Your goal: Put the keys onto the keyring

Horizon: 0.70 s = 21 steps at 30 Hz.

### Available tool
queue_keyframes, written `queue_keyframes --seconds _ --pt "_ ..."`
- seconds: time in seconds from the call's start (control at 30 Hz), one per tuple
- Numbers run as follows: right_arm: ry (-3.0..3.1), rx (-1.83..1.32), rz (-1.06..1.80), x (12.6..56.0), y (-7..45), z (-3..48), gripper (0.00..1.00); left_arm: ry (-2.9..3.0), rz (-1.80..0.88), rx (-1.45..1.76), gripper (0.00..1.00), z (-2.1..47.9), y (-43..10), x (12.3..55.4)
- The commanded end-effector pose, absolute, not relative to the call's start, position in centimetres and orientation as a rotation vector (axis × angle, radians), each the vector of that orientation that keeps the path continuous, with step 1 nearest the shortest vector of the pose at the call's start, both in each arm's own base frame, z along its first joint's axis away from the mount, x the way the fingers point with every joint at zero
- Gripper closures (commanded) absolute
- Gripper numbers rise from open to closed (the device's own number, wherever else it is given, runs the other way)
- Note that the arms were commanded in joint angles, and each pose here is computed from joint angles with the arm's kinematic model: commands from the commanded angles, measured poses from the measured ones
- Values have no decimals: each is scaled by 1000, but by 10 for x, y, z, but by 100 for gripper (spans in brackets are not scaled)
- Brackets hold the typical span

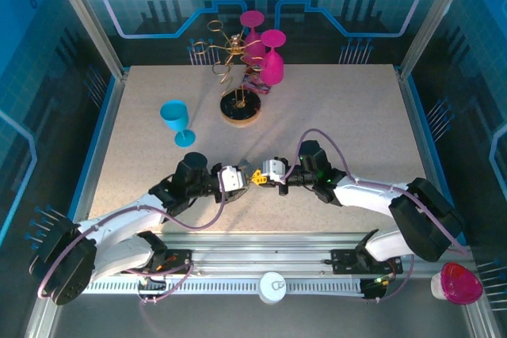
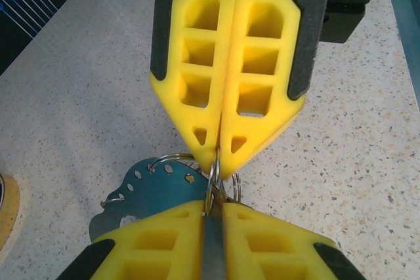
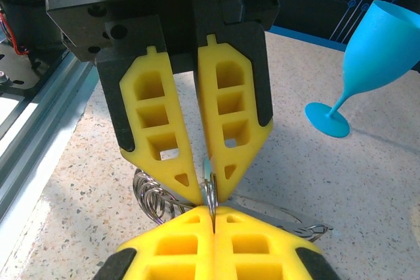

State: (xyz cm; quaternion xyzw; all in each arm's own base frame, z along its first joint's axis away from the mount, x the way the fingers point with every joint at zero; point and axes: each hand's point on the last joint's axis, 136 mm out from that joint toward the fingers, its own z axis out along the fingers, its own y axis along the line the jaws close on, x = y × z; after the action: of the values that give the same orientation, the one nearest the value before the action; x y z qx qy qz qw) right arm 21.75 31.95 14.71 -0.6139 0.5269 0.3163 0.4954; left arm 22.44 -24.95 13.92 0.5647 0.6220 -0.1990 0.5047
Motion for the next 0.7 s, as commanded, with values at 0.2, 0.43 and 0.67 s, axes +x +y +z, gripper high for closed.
queue_keyframes --seconds 0.2,0.43,0.67 --pt "1178 -1509 817 211 334 163 100 1379 -560 1341 90 160 -264 220" --pt "1202 -1488 745 218 329 163 94 1372 -524 1345 100 161 -261 221" --pt "1308 -1495 429 236 297 159 62 1482 -401 1407 100 169 -248 225"
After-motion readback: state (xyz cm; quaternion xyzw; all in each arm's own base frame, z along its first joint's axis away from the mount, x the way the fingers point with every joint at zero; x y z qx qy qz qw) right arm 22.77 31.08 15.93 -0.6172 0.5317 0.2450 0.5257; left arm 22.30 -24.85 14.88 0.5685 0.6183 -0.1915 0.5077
